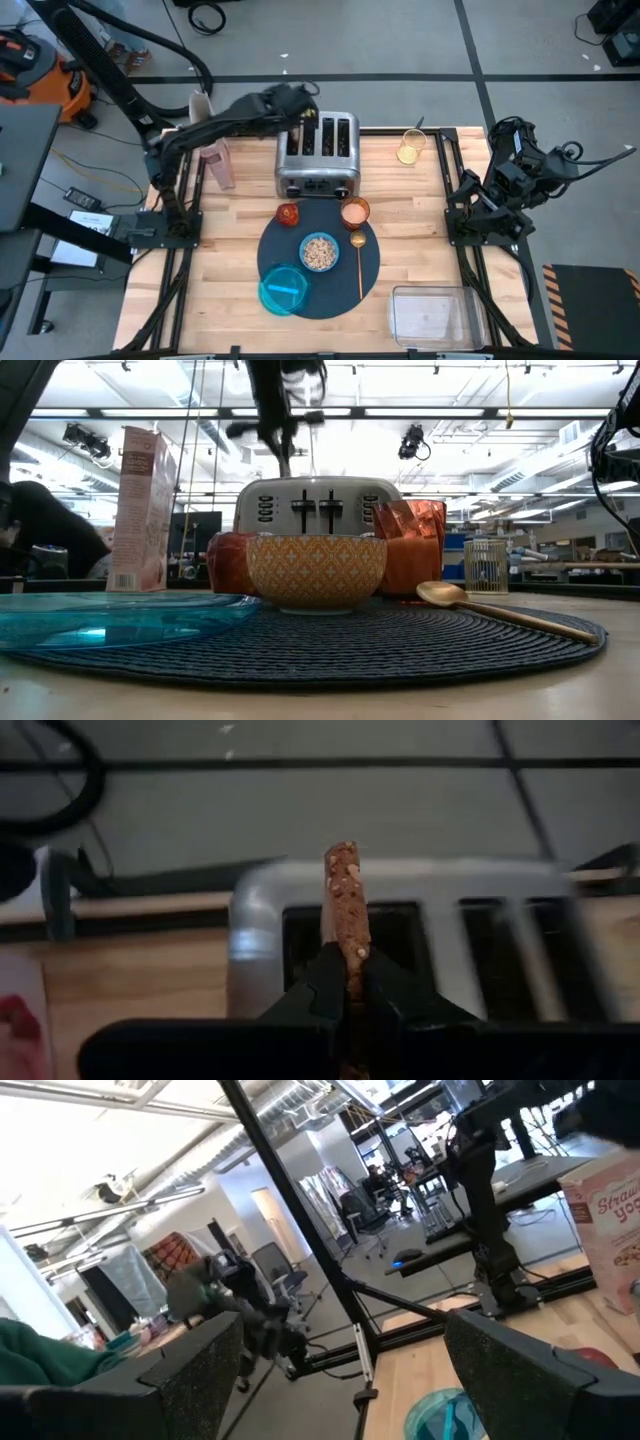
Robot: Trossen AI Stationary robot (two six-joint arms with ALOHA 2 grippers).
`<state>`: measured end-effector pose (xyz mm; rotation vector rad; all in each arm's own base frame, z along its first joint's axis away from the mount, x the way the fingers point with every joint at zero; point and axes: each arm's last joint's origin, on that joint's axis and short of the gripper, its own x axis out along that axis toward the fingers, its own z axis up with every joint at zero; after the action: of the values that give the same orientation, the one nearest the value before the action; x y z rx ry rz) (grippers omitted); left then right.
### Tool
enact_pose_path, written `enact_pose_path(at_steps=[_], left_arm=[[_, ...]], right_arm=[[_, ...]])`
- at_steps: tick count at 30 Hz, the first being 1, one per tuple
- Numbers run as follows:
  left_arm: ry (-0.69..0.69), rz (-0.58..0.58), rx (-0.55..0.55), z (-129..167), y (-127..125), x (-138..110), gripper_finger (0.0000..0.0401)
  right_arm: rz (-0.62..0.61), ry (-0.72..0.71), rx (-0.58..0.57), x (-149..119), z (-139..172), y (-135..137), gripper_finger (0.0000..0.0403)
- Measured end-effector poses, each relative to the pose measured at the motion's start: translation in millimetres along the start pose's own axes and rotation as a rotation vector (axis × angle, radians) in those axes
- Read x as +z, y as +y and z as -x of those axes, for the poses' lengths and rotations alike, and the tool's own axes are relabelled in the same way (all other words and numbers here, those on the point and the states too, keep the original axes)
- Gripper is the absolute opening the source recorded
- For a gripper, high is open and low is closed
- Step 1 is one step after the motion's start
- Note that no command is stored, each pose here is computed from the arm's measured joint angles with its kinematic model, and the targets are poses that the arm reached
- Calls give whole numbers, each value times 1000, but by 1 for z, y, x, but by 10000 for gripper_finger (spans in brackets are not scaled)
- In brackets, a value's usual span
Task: Arrange a breakfast setting
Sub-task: Put the toasted bread on the blue plate
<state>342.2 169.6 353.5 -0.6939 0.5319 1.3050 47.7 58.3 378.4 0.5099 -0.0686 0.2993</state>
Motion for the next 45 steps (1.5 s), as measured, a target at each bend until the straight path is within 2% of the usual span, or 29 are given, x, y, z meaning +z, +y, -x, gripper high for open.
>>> enact_pose_path(at_steps=[5,11,16,21,25,29,35,38,40,42,45], left_arm=[[-23,-45,-102,69,9,21,21],[-19,-124,-298,160,25,13,21],[42,-174,-500,220,35,-24,21],[171,-281,-604,251,28,-90,21],[317,-310,-625,251,22,-153,21],[438,-347,-639,240,20,-208,21],[621,-377,-732,204,19,-275,20],[707,-348,-732,184,31,-301,20],[792,-270,-722,173,40,-311,20],[865,-209,-649,158,54,-320,20],[925,-90,-609,143,68,-327,20]], right_arm=[[10,25,54,-1,0,1,350],[74,101,104,-10,0,2,350],[104,152,156,-16,-4,6,350],[151,210,146,-32,-16,18,350],[164,254,127,-49,-30,32,350],[106,263,118,-65,-46,47,350],[57,232,58,-69,-68,67,350],[47,203,29,-59,-86,82,350],[59,200,11,-54,-97,92,350],[80,214,-8,-53,-108,100,350],[95,238,-31,-57,-121,109,350]])
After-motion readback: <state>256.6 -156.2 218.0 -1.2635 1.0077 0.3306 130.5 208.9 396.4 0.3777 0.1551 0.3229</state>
